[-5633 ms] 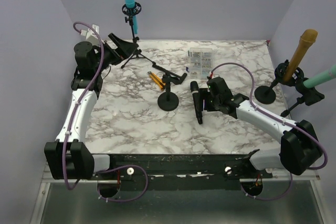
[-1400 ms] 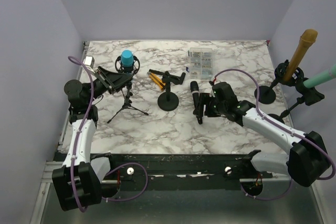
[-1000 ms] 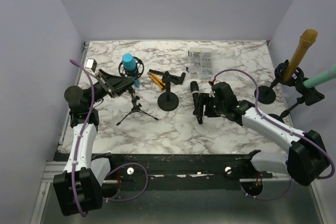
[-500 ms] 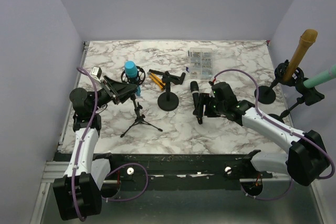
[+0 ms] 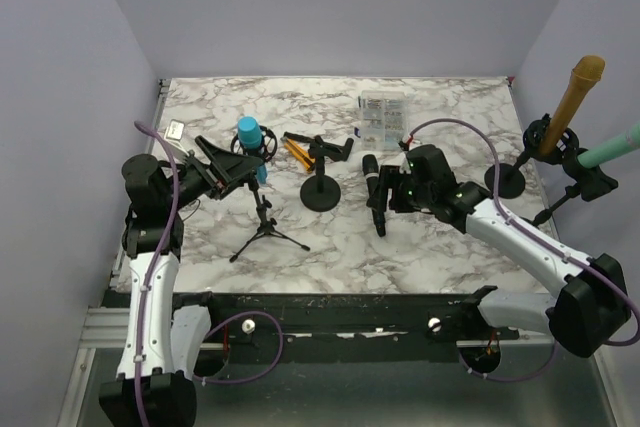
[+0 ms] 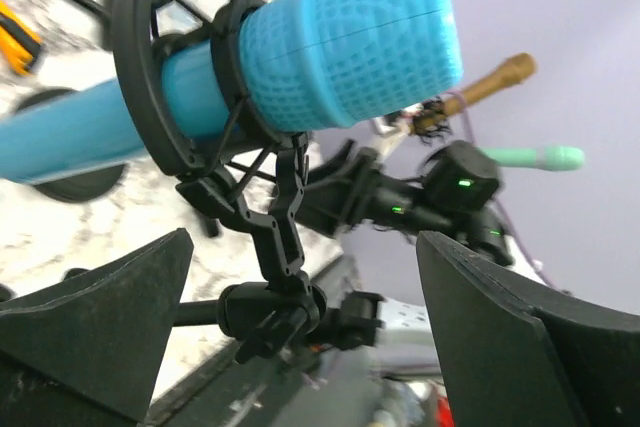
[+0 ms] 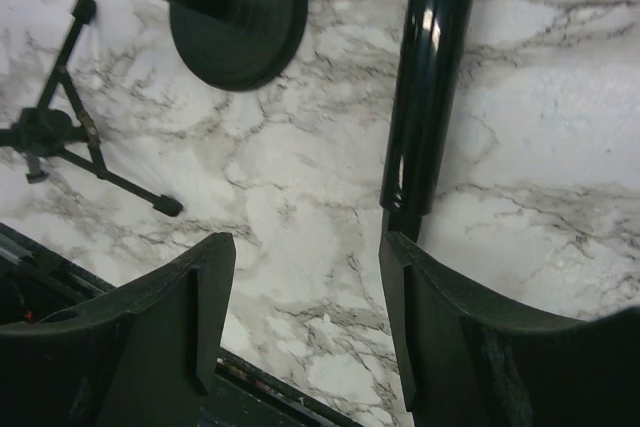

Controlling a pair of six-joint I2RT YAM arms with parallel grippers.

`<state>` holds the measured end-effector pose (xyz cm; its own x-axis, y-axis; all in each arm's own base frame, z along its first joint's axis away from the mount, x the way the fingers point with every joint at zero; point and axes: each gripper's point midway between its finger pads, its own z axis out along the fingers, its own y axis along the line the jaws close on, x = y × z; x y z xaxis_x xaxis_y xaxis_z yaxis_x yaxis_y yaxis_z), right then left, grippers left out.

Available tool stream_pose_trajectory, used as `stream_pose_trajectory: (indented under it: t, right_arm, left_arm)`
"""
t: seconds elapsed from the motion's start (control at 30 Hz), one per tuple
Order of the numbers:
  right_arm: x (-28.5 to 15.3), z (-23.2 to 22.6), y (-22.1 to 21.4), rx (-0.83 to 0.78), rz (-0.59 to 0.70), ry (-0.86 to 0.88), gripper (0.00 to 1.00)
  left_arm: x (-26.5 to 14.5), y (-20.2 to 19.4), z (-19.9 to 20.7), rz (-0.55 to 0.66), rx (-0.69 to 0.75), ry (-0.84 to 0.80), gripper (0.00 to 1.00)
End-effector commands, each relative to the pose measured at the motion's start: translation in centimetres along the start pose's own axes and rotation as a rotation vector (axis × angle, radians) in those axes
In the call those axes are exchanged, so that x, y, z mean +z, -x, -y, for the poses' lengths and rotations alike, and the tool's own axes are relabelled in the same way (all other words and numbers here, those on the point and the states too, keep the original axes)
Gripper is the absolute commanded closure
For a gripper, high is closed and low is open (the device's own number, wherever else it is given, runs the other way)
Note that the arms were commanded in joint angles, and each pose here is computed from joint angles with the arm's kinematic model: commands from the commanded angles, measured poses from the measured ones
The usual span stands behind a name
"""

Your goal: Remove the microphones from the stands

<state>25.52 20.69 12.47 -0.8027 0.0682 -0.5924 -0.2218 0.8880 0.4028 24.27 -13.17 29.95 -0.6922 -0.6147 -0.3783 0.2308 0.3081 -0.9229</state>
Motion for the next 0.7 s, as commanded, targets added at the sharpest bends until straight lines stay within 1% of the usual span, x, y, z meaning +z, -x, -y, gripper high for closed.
stream_pose_trajectory:
  t: [0.0, 0.1, 0.2, 0.37, 0.5, 0.53, 0.57, 0.67]
  right_arm:
    - [-2.2, -2.1, 4.7, -0.053, 0.109, 0.028, 0.33]
    - [-3.0, -3.5, 6.7, -0.067, 0.148, 0.055, 0.33]
    - [-3.4, -4.7, 7.9, -0.077, 0.172, 0.077, 0.33]
    - [-3.4, -5.2, 8.1, -0.064, 0.173, 0.098, 0.32]
    - [-2.9, -4.3, 6.7, -0.052, 0.146, 0.077, 0.32]
    - [-2.8, -4.0, 6.4, -0.052, 0.142, 0.068, 0.32]
    - [-2.8, -3.8, 6.2, -0.049, 0.145, 0.06, 0.32]
    - [-3.4, -2.8, 5.9, -0.04, 0.177, 0.029, 0.33]
  left_arm:
    - [-1.4, 0.7, -1.5, 0.069, 0.148, 0.198, 0.01]
    - [-2.5, 1.6, -2.0, 0.128, 0.205, 0.3, 0.02]
    - [-4.0, 2.7, -1.4, 0.212, 0.286, 0.365, 0.02]
    - [-6.6, 5.0, 0.3, 0.354, 0.403, 0.472, 0.02]
    - [-6.5, 6.6, 3.7, 0.378, 0.529, 0.436, 0.02]
    - [-6.3, 6.8, 4.2, 0.368, 0.557, 0.442, 0.01]
    - [-6.4, 7.4, 4.8, 0.388, 0.591, 0.471, 0.02]
    - [-4.9, 7.6, 6.3, 0.359, 0.67, 0.505, 0.01]
